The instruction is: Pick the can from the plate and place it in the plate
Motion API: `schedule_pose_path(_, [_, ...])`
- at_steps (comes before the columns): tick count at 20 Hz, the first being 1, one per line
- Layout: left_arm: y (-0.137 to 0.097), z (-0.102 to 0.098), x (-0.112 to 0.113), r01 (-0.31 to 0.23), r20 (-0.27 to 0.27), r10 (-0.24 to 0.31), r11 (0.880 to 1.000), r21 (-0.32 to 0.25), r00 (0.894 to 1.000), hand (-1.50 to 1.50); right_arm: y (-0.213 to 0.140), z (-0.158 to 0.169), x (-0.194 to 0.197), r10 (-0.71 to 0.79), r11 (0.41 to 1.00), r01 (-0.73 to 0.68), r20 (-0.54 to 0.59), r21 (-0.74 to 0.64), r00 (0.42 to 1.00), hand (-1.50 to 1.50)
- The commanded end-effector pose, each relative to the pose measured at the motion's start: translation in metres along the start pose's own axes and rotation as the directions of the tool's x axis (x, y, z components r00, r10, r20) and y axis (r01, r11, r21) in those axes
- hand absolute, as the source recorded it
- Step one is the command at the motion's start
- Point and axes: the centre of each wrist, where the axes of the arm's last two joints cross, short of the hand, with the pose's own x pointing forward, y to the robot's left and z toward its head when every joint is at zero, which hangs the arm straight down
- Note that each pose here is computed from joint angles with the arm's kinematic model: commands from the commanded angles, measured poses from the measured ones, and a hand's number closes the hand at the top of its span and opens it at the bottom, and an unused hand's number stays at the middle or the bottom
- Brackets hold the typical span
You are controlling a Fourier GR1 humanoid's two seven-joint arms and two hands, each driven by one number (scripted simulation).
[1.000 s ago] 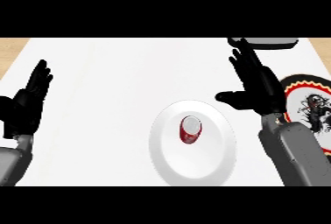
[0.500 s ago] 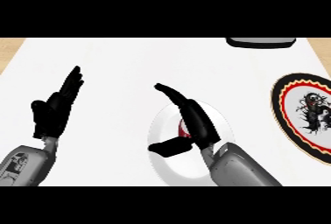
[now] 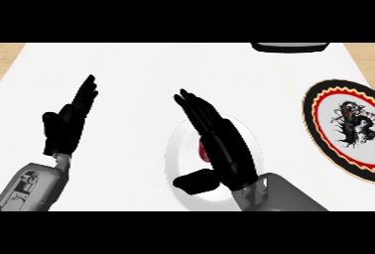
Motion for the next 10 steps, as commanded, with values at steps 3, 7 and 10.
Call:
schedule_pose_path(3, [-0.003,-0.005,0.003,0.009,-0.008,-0.009,1.0,-0.001,1.0,0.0,-0.045,-0.002,0.032,0.266,0.958,-0.25,-0.115,0.138,0.957,-1.5])
schedule_pose_path(7, [0.001,0.002,-0.003,-0.002,-0.004,0.002,1.0,-0.016,1.0,0.0,-0.062,-0.005,0.042,0.389,0.896,-0.312,-0.22,0.315,0.895,-1.5])
schedule_pose_path(10, [-0.004,-0.002,0.002,-0.008,-0.009,0.008,1.0,-0.016,1.0,0.0,-0.079,-0.026,0.06,0.398,0.885,-0.303,-0.235,0.354,0.887,-1.5])
